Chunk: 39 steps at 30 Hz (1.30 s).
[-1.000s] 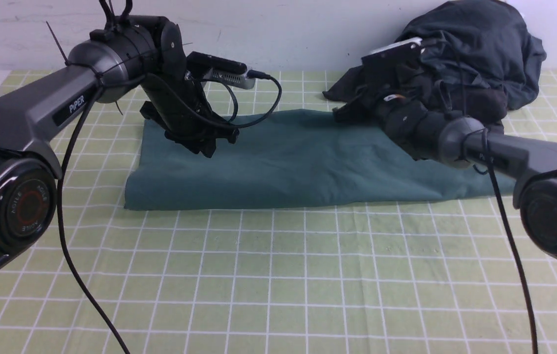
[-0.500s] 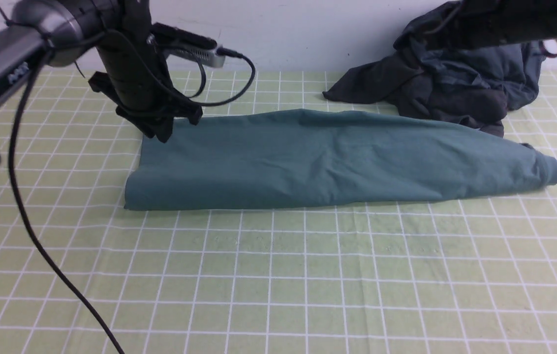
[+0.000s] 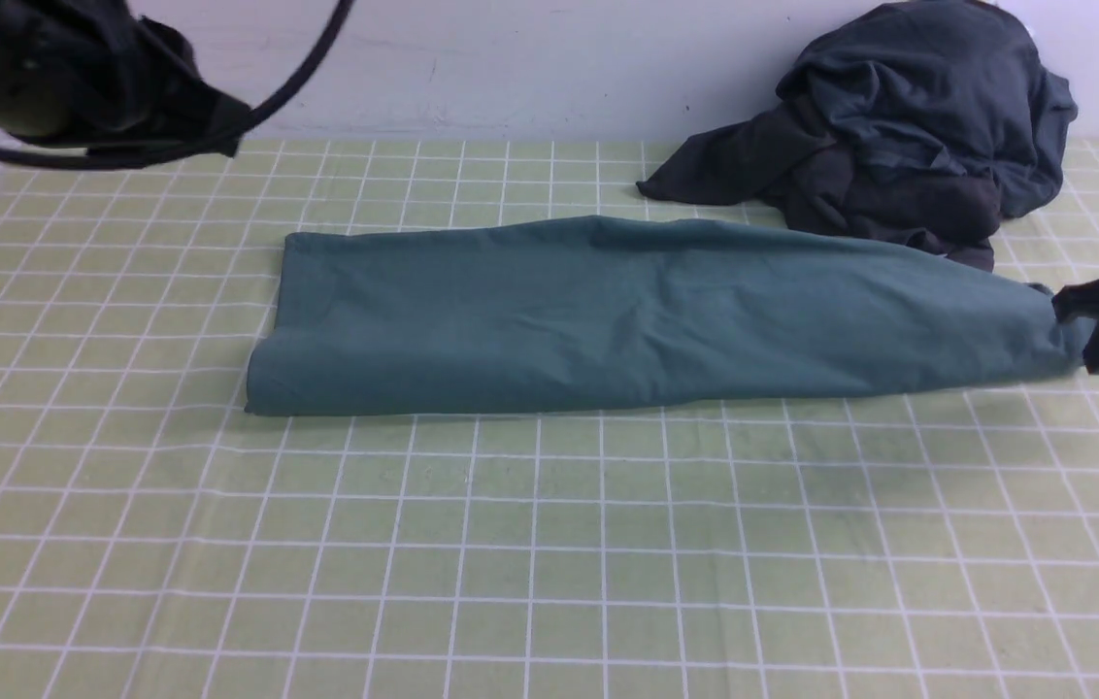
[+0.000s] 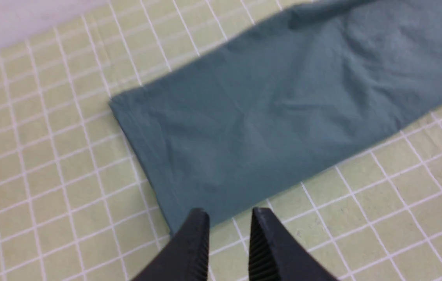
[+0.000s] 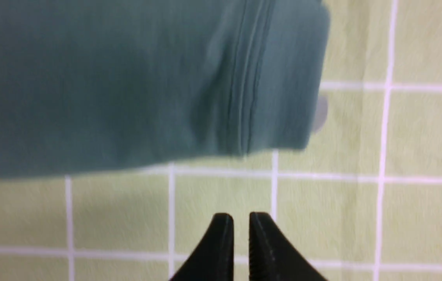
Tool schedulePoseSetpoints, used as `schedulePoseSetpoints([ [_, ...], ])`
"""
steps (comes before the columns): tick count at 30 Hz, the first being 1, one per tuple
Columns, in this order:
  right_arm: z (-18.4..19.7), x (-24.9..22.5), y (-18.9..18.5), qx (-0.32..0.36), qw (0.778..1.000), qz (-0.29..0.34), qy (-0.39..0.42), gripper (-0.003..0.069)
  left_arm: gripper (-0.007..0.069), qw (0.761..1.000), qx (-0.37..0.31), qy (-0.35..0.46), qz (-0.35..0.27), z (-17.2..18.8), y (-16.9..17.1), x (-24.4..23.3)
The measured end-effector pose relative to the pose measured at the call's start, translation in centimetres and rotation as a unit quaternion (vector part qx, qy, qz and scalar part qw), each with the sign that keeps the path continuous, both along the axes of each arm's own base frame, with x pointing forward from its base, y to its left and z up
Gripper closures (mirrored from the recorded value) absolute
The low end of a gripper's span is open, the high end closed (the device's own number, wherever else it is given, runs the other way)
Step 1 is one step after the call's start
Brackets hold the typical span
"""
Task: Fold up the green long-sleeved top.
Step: Use the right arm to clamp the right edge of the fabric, then use the right arm to drag the right edge of the fabric to the left and folds it over the left edge
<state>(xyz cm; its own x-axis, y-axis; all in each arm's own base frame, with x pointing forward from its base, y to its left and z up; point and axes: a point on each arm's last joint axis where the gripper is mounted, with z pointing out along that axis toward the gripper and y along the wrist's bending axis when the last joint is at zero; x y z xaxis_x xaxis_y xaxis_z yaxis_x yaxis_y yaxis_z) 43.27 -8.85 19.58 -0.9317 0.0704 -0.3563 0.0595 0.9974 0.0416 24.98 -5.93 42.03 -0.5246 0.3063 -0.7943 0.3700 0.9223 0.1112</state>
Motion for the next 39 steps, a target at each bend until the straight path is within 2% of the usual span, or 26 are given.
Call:
schedulePoseSetpoints([
  [4,0.7,1.1,-0.2,-0.008,0.998,-0.008,-0.061,0.0517,0.0482,0.999,0.02,-0.024,0.01,-1.4,1.5,-5.1],
  [8,0.8,1.6,-0.3,-0.015,0.996,-0.011,-0.084,0.0351,0.0517,0.997,0.059,0.003,0.048,-5.4,3.1,-8.4],
  [11,-0.7,2.0,-0.5,-0.014,0.997,-0.013,-0.078,0.0206,0.0598,0.991,0.075,0.034,0.108,-8.9,4.5,-10.2],
  [13,-2.1,2.3,-0.5,-0.011,0.998,-0.016,-0.067,0.0144,0.062,0.985,0.097,0.05,0.137,-10.8,5.2,-10.7],
  [16,-3.2,2.5,-0.5,-0.001,0.998,-0.026,-0.06,0.0118,0.0627,0.978,0.119,0.061,0.161,-12.3,5.8,-10.9],
  [19,-4.2,2.7,-0.2,0.032,0.997,-0.051,-0.057,0.0146,0.0629,0.973,0.116,0.042,0.194,-13.3,6.2,-10.7],
  [21,-4.2,2.8,0.0,0.053,0.995,-0.063,-0.061,0.022,0.0629,0.974,0.104,0.012,0.202,-13.2,6.2,-10.4],
  [25,-3.7,2.7,0.0,0.049,0.995,-0.056,-0.063,0.0433,0.0629,0.974,0.094,-0.01,0.207,-12.9,6.2,-10.1],
  [27,-2.7,2.3,-0.3,0.026,0.997,-0.035,-0.061,0.0571,0.0629,0.973,0.093,-0.009,0.212,-12.9,6.3,-10.1],
  [28,-2.2,2.1,-0.6,0.011,0.998,-0.027,-0.059,0.0603,0.0629,0.972,0.094,-0.007,0.214,-12.9,6.3,-10.2],
  [30,-1.2,1.7,-0.9,-0.008,0.998,-0.017,-0.059,0.0632,0.0629,0.972,0.096,-0.003,0.217,-13.0,6.4,-10.2],
  [33,2.6,0.1,-3.8,-0.107,0.992,0.004,-0.069,0.0648,0.0629,0.97,0.098,0.004,0.222,-13.1,6.4,-10.3],
  [36,6.0,-1.2,-5.8,-0.156,0.982,-0.009,-0.102,0.0648,0.0629,0.971,0.093,0.002,0.22,-13.1,6.4,-10.3],
  [39,9.5,-2.3,-6.0,-0.176,0.973,-0.021,-0.15,0.0648,0.0629,0.974,0.077,-0.008,0.212,-12.9,6.1,-10.1],
])
